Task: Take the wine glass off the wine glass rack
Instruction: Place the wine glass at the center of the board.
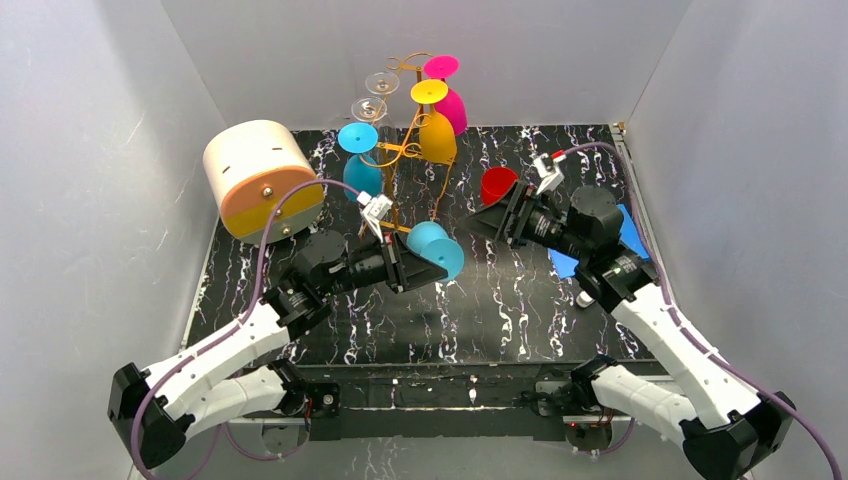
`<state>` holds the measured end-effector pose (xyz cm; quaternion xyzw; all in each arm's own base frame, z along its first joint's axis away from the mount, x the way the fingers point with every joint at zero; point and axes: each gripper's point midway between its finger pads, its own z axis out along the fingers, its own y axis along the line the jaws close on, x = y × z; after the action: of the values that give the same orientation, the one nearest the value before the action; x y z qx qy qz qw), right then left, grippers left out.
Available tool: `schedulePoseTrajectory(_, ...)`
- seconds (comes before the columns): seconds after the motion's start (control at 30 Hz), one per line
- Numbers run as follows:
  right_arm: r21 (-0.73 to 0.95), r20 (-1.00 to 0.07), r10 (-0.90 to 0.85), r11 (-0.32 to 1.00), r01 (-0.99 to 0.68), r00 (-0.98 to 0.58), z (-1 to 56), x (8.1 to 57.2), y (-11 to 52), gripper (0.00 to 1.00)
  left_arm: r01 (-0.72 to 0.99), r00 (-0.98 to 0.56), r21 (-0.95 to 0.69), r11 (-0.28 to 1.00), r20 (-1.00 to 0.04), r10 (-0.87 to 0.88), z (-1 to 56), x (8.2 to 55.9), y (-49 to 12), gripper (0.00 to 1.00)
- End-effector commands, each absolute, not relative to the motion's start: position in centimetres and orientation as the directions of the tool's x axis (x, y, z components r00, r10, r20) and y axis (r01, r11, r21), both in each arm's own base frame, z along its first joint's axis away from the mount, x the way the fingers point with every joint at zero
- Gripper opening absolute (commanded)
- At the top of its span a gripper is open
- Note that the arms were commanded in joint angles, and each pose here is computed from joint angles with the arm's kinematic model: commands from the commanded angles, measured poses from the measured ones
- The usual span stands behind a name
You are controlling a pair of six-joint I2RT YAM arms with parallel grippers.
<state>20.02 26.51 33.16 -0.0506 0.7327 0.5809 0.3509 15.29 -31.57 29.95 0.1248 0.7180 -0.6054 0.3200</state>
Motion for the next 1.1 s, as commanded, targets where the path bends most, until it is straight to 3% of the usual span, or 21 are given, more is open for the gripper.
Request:
schedulePoseTrajectory(0.0, 0.75, -0.62, 0.409, 0.56, -0.352, -0.67, 32.9, 23.7, 22.7, 0.96, 0.631, -0.71, -0.756, 0.173, -0.653, -0.263, 30.1, 14.7, -31.0, 0.0)
schedulePoseTrajectory(0.17, 0.748, -0.629, 0.344, 0.512, -0.422, -0.697, 33.9, 23.6, 23.5, 0.98, 0.641, -0.712, -0.748, 0.17, -0.663, -0.232, 28.8, 14.1, -30.8, 0.0)
schedulePoseTrajectory(0.4, 0.823, -0.497, 0.245, 0.439, -0.362, -0.833, 31.1, 24.1, 23.4, 0.99, 0.747, -0.577, -0.603, 0.281, -0.797, -0.177, 27.4, 14.6, -29.5, 0.0)
schedulePoseTrajectory(0.53, 0.833, -0.49, 0.247, 0.413, -0.367, -0.836, 31.4, 24.1, 23.5, 0.99, 0.897, -0.395, -0.411, 0.161, -0.91, -0.127, 28.5, 11.9, -28.7, 0.0)
schedulePoseTrajectory(0.7, 0.812, -0.572, 0.176, 0.26, -0.523, -0.801, 33.2, 22.1, 24.4, 0.99, 0.988, -0.138, -0.142, 0.069, -0.989, -0.057, 28.5, 9.8, -27.6, 0.0)
schedulePoseTrajectory(0.93, 0.816, -0.575, 0.101, 0.134, -0.562, -0.812, 34.2, 21.7, 25.4, 0.98, 0.992, -0.101, -0.099, -0.083, -0.994, -0.027, 28.0, 7.8, -28.1, 0.0)
schedulePoseTrajectory(1.07, 0.837, -0.545, 0.061, 0.092, -0.539, -0.836, 34.7, 22.0, 25.9, 0.92, 0.99, -0.045, -0.045, -0.13, -0.999, 0.002, 27.5, 7.2, -27.9, 0.0)
